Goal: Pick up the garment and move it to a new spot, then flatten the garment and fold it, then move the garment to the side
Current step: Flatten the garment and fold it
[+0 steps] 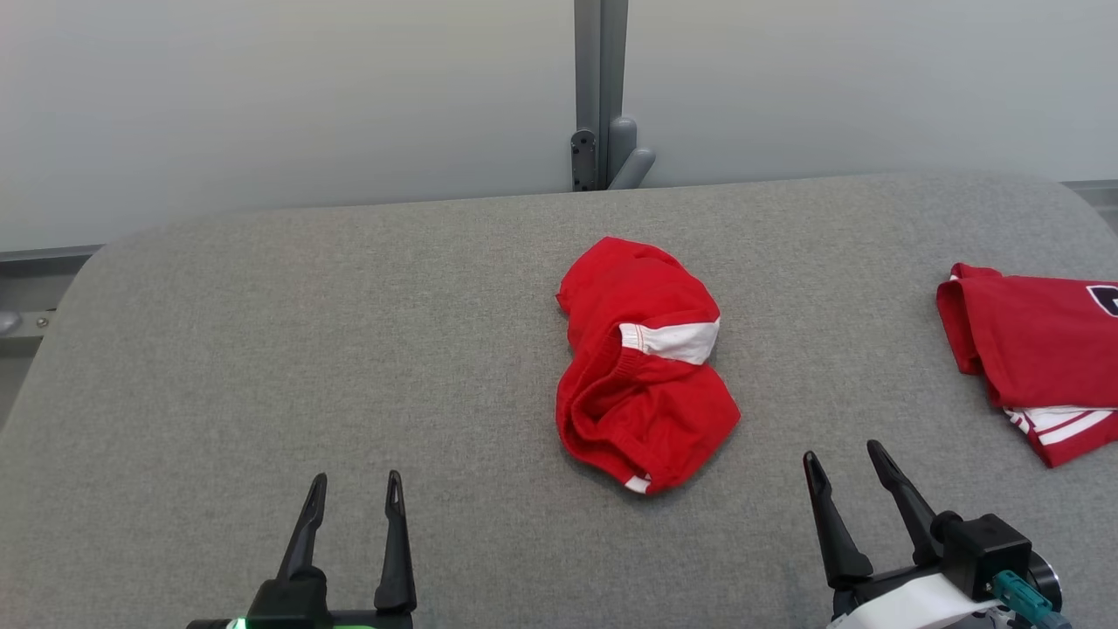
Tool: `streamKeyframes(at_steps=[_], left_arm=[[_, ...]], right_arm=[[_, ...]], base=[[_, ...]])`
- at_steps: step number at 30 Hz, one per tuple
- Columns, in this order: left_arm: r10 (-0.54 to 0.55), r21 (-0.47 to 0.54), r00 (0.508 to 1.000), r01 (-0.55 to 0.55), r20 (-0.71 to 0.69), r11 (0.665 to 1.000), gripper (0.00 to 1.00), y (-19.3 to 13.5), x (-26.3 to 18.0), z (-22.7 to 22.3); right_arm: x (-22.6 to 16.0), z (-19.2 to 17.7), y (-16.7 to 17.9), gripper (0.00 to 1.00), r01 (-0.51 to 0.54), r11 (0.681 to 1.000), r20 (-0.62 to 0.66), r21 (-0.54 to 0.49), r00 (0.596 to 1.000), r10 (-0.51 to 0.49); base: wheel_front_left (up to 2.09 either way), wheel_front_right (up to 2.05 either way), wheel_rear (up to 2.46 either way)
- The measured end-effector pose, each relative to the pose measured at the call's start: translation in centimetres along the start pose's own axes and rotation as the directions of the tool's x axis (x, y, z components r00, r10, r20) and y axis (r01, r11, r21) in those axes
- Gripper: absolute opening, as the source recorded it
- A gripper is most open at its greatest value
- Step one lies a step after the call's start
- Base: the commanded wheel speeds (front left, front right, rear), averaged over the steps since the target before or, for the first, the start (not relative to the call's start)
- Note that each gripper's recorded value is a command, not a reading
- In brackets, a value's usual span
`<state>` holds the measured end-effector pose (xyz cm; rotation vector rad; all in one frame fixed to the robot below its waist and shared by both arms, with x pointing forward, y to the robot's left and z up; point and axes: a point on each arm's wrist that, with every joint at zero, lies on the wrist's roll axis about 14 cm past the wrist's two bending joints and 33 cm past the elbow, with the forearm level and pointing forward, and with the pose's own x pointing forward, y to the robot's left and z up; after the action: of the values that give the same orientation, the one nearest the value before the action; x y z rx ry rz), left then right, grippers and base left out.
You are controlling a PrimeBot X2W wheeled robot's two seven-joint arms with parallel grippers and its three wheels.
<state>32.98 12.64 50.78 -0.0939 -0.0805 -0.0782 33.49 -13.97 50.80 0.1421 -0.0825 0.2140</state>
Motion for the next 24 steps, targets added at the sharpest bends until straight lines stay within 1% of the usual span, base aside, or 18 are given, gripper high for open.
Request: streamKeyframes(at_steps=[7, 10, 13, 14, 15, 17, 19, 22, 23, 24], left_arm=[[0.003, -0.006, 1.000, -0.003, -0.010, 1.000, 1.00, -0.1, 0.0, -0.3], [0.021, -0.089, 0.999, -0.024, -0.027, 0.996, 1.00, 0.1, 0.2, -0.6], [-0.036, -0.160, 0.999, 0.032, -0.024, 0.987, 1.00, -1.3, 1.2, -0.6], [-0.067, -0.177, 0.998, 0.063, -0.017, 0.982, 1.00, -2.1, 1.7, -0.4], [-0.067, -0.177, 0.998, 0.063, -0.017, 0.982, 1.00, -2.1, 1.7, -0.4], [-0.144, -0.215, 0.990, 0.140, -0.004, 0.967, 1.00, -4.0, 2.8, -0.1], [-0.224, -0.252, 0.975, 0.219, 0.009, 0.943, 1.00, -6.2, 3.8, 0.2], [-0.335, -0.313, 0.942, 0.320, 0.005, 0.894, 1.00, -9.3, 5.1, 0.2], [-0.370, -0.341, 0.929, 0.344, -0.012, 0.875, 1.00, -10.3, 5.5, 0.1], [-0.393, -0.353, 0.919, 0.361, -0.021, 0.863, 1.00, -11.1, 6.0, 0.1]], right_arm=[[0.0, -0.2, -0.1, 1.00, 0.001, 1.000, -0.006, 0.000, 1.000, -0.001], [0.0, -0.3, -0.3, 1.00, 0.008, 1.000, -0.011, -0.003, 1.000, -0.008], [0.0, -0.5, -0.6, 1.00, 0.013, 1.000, -0.018, -0.005, 1.000, -0.013], [0.1, -0.6, -0.6, 1.00, 0.012, 1.000, -0.021, -0.006, 1.000, -0.012], [0.1, -0.6, -0.6, 1.00, 0.012, 1.000, -0.021, -0.006, 1.000, -0.012], [0.2, -0.7, -0.7, 1.00, 0.010, 1.000, -0.025, -0.009, 1.000, -0.010], [0.2, -0.8, -0.7, 1.00, 0.008, 1.000, -0.031, -0.010, 0.999, -0.009], [0.2, -0.8, -1.1, 1.00, 0.018, 1.000, -0.032, -0.015, 0.999, -0.019], [0.2, -0.8, -1.3, 1.00, 0.025, 1.000, -0.030, -0.017, 0.999, -0.025], [0.2, -0.8, -1.5, 1.00, 0.031, 0.999, -0.029, -0.018, 0.999, -0.031]], base=[[0.00, 0.00, 0.00], [0.00, 0.00, 0.00], [0.00, 0.00, 0.00], [0.00, 0.00, 0.00], [0.00, 0.00, 0.00], [0.00, 0.00, 0.00], [0.00, 0.00, 0.00], [0.00, 0.00, 0.00], [0.00, 0.00, 0.00], [0.00, 0.00, 0.00]])
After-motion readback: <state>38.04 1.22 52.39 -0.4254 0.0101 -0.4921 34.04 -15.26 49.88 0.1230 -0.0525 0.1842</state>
